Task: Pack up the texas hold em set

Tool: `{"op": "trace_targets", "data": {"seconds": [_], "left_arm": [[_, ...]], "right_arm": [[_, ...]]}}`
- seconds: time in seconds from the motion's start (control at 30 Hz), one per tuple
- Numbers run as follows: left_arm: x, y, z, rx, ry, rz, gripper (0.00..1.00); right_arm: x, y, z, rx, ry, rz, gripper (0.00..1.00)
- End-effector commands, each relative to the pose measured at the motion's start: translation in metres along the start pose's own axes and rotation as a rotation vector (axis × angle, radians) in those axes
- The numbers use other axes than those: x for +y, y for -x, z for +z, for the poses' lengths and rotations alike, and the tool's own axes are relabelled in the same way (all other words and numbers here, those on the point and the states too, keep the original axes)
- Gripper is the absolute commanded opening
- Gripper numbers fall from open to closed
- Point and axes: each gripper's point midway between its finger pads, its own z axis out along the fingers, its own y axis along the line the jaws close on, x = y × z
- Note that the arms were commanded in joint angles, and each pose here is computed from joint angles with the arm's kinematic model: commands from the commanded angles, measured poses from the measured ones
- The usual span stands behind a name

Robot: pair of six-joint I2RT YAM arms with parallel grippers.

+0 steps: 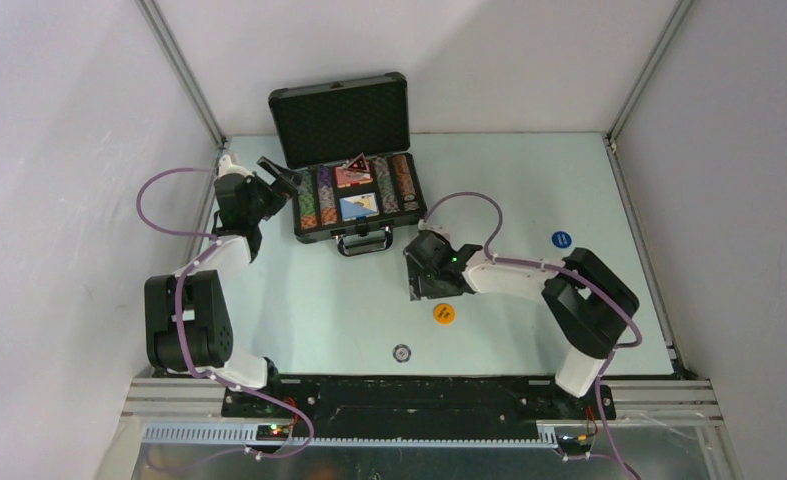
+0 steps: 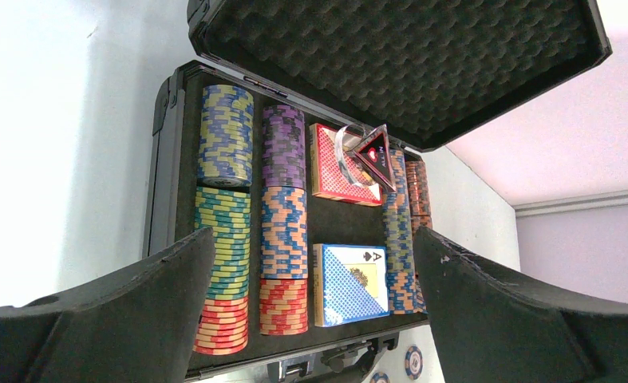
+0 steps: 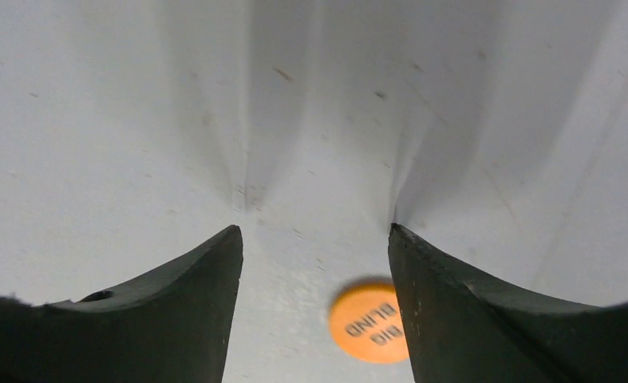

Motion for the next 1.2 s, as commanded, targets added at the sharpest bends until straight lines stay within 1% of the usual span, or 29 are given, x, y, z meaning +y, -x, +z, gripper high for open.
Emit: {"op": "trace_targets", "data": {"seconds": [0.0, 0.13, 0.3, 0.37, 0.47, 0.5, 0.57, 0.7, 0.9, 1.17], "left_arm": [[-0.012, 0.006, 0.001, -0.014, -0.047, 0.004, 0.98], [-0.012, 0.006, 0.001, -0.014, -0.046, 0.004, 0.98], [-0.012, 0.006, 0.001, -0.015, -0.046, 0.003, 0.98], [-0.012, 0.006, 0.001, -0.015, -0.045, 0.003, 0.98], [-0.013, 0.006, 0.001, -0.015, -0.048, 0.004, 0.98], [-0.012, 0.006, 0.001, -0.014, -0.047, 0.003, 0.98], [-0.012, 0.006, 0.001, -0.015, -0.047, 0.004, 0.98], [-0.012, 0.006, 0.001, -0.014, -0.046, 0.002, 0.98], [-0.012, 0.005, 0.001, -0.013, -0.046, 0.002, 0.98], [-0.013, 0.006, 0.002, -0.013, -0.047, 0.002, 0.98]], "right_arm": [[-0.054, -0.062, -0.009, 0.173, -0.154, -0.005, 0.73], [-0.059, -0.088, -0.016, 0.228, -0.165, -0.011, 0.71], [-0.068, -0.111, -0.021, 0.275, -0.174, 0.002, 0.63], [-0.068, -0.113, -0.022, 0.279, -0.173, 0.0, 0.62], [-0.066, -0.115, -0.023, 0.289, -0.162, -0.003, 0.63], [-0.066, -0.116, -0.024, 0.292, -0.161, -0.004, 0.66], [-0.067, -0.119, -0.025, 0.303, -0.168, -0.012, 0.68], [-0.067, -0.126, -0.027, 0.324, -0.175, -0.028, 0.68], [-0.066, -0.129, -0.027, 0.333, -0.175, -0.034, 0.58], [-0.064, -0.124, -0.023, 0.314, -0.161, -0.035, 0.52]]}}
